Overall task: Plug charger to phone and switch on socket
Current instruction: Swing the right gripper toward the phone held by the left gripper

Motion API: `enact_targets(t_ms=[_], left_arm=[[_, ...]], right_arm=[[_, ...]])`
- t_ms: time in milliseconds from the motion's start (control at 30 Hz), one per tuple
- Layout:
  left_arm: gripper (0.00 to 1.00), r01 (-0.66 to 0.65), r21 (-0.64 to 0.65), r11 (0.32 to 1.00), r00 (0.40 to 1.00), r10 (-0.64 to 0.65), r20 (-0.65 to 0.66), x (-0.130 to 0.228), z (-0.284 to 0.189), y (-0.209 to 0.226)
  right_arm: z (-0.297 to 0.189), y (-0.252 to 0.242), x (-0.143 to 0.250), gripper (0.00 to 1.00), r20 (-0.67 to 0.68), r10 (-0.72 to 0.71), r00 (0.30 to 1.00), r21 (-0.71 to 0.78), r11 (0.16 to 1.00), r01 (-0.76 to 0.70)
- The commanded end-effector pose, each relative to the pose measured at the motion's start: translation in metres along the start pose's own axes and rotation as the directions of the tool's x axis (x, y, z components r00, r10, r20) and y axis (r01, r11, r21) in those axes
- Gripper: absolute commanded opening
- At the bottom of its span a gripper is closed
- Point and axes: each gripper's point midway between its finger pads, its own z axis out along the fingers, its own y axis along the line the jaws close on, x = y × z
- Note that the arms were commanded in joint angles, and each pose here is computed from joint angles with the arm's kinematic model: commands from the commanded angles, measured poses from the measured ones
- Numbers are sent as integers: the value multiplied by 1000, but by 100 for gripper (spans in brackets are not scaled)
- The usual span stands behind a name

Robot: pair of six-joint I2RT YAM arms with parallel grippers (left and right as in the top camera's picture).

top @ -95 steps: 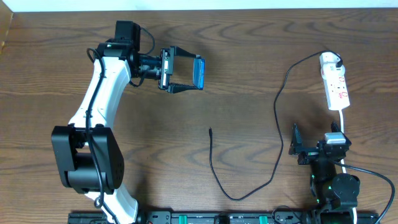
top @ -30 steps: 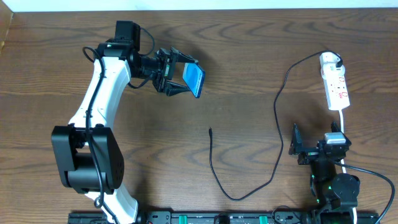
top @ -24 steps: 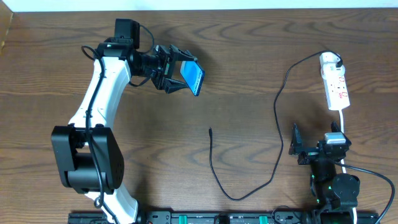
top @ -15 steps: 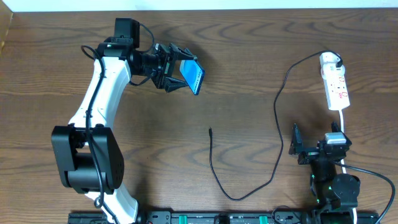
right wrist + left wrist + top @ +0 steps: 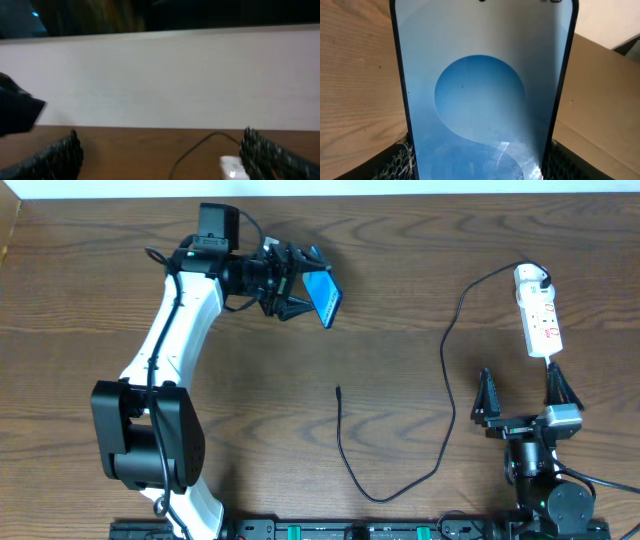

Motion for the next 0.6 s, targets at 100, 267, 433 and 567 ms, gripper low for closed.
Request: enact_targets(t_ms=[100,267,433,567], left_arm=[[7,46,-41,998,988,-39,149,-13,-11,-6],[7,80,-71,994,975,-64,212,-21,-10,0],[7,84,-106,991,965,-54,258,-25,-6,4],[7,89,-110,990,967,-60,247,-20,0,3]], right_arm=[[8,22,-20,99,-108,127,986,-96,986,-137],[31,32,-25,99,-231,136,963,-128,977,-169],[66,63,-21,99,-435,149,888,-260,924,-282],[84,111,-18,99,-613,127,779,-457,748,-481]])
